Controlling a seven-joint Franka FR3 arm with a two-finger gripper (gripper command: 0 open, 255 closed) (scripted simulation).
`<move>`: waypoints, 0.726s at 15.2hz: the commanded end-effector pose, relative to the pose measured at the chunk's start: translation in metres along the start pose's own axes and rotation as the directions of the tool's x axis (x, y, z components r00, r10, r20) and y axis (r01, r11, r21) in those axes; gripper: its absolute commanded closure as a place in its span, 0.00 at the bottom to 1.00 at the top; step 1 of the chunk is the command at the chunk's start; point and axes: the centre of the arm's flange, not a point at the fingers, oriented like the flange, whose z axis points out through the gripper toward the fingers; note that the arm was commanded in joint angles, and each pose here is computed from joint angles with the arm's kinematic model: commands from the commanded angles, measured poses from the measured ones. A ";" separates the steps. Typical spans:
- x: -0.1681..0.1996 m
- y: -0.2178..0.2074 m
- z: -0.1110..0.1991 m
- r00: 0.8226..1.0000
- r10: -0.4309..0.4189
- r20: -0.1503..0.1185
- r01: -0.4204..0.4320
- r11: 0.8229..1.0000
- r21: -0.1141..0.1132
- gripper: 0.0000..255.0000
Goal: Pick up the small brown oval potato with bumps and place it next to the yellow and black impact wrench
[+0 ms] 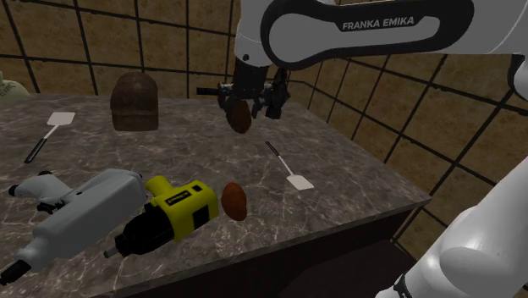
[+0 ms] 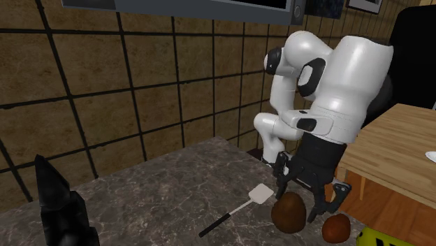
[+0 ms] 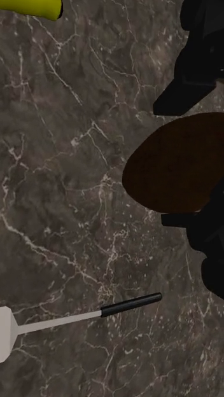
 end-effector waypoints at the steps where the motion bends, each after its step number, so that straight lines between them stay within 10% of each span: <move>1: 0.004 -0.024 0.000 1.000 0.002 0.000 -0.002 1.000 0.000 1.00; 11: 0.033 -0.153 0.000 1.000 0.002 0.000 -0.002 1.000 0.000 1.00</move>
